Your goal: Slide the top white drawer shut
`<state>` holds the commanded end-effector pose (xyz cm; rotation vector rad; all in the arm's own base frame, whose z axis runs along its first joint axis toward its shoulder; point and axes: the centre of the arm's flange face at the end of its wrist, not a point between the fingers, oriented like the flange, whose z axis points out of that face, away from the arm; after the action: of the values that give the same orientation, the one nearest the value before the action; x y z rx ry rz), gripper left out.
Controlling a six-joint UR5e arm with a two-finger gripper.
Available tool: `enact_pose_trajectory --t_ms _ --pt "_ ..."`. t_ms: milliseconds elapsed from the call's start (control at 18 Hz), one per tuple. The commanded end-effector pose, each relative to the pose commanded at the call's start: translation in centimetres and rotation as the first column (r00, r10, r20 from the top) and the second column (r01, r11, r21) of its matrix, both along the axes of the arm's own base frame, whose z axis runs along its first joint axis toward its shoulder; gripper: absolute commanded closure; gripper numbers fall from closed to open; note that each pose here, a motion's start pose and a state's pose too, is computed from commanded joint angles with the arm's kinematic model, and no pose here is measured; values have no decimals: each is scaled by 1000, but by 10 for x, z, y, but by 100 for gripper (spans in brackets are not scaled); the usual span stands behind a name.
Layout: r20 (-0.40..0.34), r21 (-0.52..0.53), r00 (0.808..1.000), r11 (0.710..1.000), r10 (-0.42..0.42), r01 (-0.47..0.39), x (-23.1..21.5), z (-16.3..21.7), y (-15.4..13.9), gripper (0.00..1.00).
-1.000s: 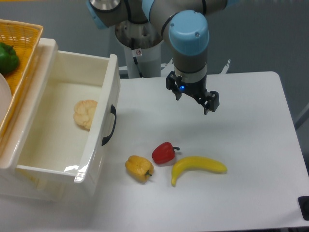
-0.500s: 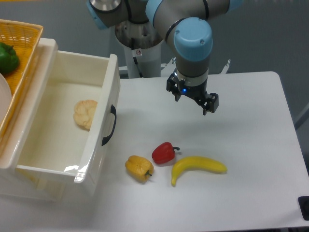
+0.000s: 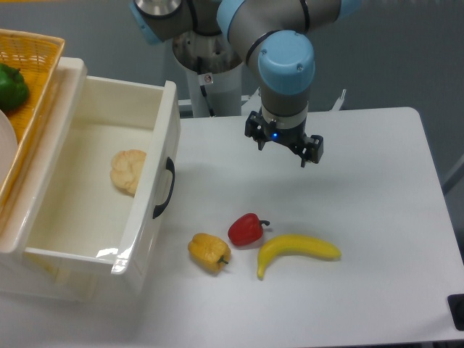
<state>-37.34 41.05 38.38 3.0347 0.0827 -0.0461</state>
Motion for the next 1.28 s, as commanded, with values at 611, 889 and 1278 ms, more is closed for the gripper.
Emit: enact_pose_trajectory --t_ms 611,889,1278 --pt "-2 84 943 940 332 -331 -5 -12 25 0" --pt "32 86 938 935 344 -345 10 -36 56 0" --pt "68 72 945 944 319 -323 18 -59 87 0"
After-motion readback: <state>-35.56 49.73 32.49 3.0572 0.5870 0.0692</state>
